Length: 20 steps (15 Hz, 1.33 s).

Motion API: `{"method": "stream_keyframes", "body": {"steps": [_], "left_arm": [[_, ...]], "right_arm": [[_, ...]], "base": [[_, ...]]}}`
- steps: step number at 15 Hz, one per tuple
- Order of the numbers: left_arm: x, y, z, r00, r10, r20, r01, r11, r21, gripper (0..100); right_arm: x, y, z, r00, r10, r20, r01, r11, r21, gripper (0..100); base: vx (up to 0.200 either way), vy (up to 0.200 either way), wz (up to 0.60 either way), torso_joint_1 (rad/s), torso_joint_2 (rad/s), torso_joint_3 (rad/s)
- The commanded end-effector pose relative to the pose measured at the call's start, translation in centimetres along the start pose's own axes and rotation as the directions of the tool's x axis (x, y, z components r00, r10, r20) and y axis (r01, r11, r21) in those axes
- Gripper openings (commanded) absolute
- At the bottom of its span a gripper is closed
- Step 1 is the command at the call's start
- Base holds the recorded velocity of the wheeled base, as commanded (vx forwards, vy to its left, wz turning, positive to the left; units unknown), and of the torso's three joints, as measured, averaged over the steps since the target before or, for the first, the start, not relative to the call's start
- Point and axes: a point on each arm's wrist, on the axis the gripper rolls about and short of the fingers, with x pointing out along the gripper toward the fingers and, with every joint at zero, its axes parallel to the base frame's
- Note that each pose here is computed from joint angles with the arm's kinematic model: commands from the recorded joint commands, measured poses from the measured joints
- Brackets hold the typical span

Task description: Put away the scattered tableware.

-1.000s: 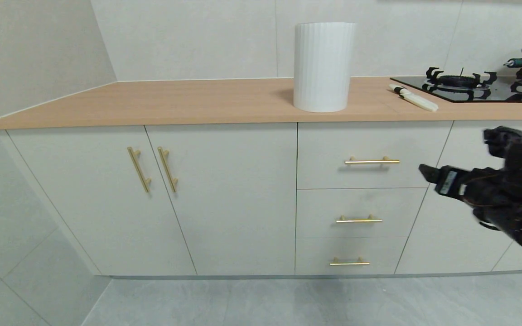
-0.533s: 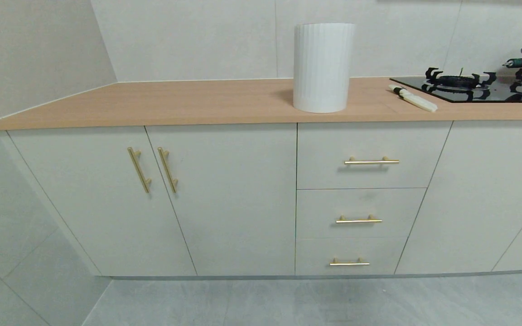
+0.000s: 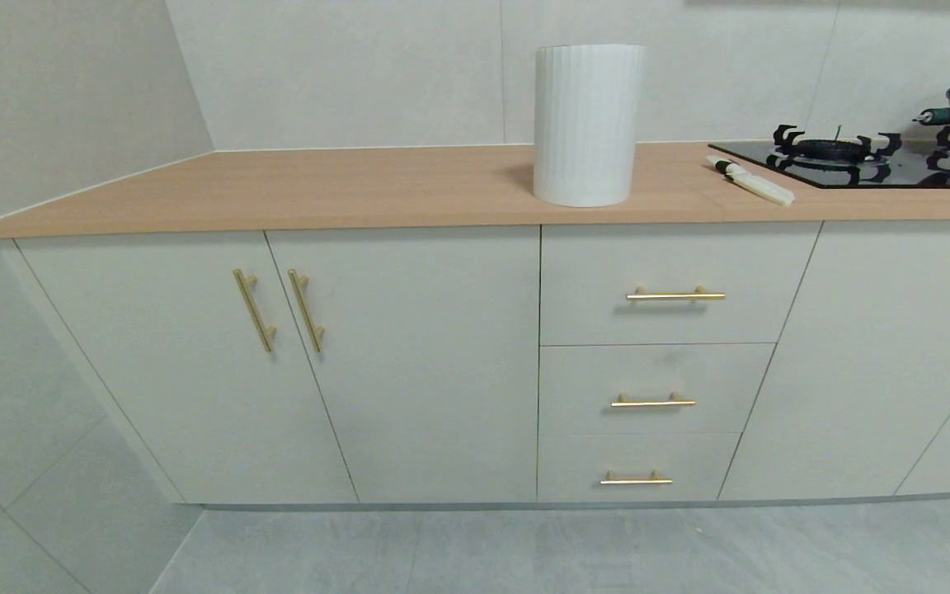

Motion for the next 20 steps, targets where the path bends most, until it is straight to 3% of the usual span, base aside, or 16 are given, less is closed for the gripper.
{"method": "stream_keyframes", "body": {"steps": [1, 4, 5, 9, 14, 15, 20], "left_arm": [[0.0, 0.0, 0.0, 1.000, 0.000, 0.000, 0.000, 1.000, 0.000, 100], [0.0, 0.0, 0.0, 1.000, 0.000, 0.000, 0.000, 1.000, 0.000, 100], [0.0, 0.0, 0.0, 1.000, 0.000, 0.000, 0.000, 1.000, 0.000, 100], [0.0, 0.0, 0.0, 1.000, 0.000, 0.000, 0.000, 1.000, 0.000, 100], [0.0, 0.0, 0.0, 1.000, 0.000, 0.000, 0.000, 1.000, 0.000, 100], [0.0, 0.0, 0.0, 1.000, 0.000, 0.000, 0.000, 1.000, 0.000, 100], [0.0, 0.0, 0.0, 1.000, 0.000, 0.000, 0.000, 1.000, 0.003, 100]], "right_arm": [[-0.4, 0.1, -1.7, 1.000, 0.006, 0.012, -0.006, 0.999, 0.036, 100], [0.5, 1.5, -4.9, 0.960, 0.278, -0.035, -0.269, 0.951, 0.155, 100], [0.6, 1.7, -5.6, 0.949, 0.313, -0.036, -0.304, 0.939, 0.158, 100], [0.8, 2.1, -7.3, 0.927, 0.364, -0.089, -0.348, 0.924, 0.160, 100], [0.7, 2.3, -7.3, 0.884, 0.458, -0.089, -0.445, 0.885, 0.138, 100], [0.6, 2.3, -7.9, 0.874, 0.462, -0.149, -0.453, 0.887, 0.090, 100], [0.6, 2.3, -7.8, 0.879, 0.457, -0.133, -0.447, 0.889, 0.104, 100]], "base": [[0.000, 0.000, 0.00, 0.000, 0.00, 0.000], [0.000, 0.000, 0.00, 0.000, 0.00, 0.000], [0.000, 0.000, 0.00, 0.000, 0.00, 0.000], [0.000, 0.000, 0.00, 0.000, 0.00, 0.000], [0.000, 0.000, 0.00, 0.000, 0.00, 0.000], [0.000, 0.000, 0.00, 0.000, 0.00, 0.000], [0.000, 0.000, 0.00, 0.000, 0.00, 0.000]]}}
